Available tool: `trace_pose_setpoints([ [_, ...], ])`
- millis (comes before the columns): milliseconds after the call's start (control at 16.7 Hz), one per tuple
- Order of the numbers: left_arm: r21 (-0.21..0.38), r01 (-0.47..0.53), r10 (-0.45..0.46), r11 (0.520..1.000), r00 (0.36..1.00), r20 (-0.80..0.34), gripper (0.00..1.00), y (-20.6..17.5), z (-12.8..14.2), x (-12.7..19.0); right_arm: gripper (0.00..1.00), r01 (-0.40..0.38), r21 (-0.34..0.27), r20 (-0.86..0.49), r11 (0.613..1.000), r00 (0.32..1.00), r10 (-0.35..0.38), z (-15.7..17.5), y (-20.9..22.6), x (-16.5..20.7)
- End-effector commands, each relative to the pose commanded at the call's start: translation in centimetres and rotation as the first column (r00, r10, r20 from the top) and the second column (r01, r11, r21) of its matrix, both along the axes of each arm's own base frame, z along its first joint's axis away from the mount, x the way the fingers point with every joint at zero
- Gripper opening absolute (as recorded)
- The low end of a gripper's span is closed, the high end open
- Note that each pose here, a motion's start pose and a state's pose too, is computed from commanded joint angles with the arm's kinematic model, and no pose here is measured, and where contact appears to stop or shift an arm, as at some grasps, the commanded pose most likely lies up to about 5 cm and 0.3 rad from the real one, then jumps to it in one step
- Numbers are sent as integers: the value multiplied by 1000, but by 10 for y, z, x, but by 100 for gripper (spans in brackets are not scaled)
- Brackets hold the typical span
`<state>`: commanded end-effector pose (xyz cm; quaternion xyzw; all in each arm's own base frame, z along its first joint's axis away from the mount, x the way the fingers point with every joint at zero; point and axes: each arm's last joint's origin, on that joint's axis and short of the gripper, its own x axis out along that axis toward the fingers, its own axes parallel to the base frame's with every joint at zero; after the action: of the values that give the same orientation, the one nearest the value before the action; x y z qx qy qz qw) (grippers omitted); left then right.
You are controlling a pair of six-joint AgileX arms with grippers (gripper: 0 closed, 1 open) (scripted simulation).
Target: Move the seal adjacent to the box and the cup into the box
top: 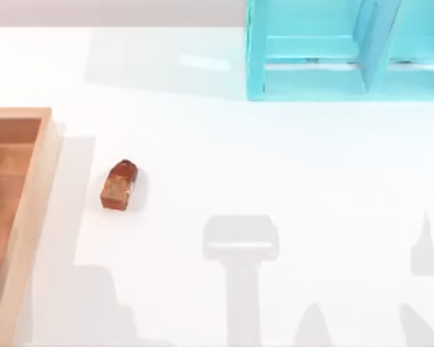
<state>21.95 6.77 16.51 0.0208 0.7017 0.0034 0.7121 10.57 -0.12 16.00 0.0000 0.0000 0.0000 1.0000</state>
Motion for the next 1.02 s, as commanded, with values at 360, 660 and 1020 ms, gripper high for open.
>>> trace_pose_setpoints([
  [360,102,-43,31,994,993,115,100,10,30,15,100,0,0,0,1000,1000,0,0,0,0],
  [660,165,-52,19,985,981,195,100,8,95,28,100,0,0,0,1000,1000,0,0,0,0],
  [1020,12,1,-1,1000,1000,17,100,0,102,3,100,0,0,0,1000,1000,0,0,0,0],
])
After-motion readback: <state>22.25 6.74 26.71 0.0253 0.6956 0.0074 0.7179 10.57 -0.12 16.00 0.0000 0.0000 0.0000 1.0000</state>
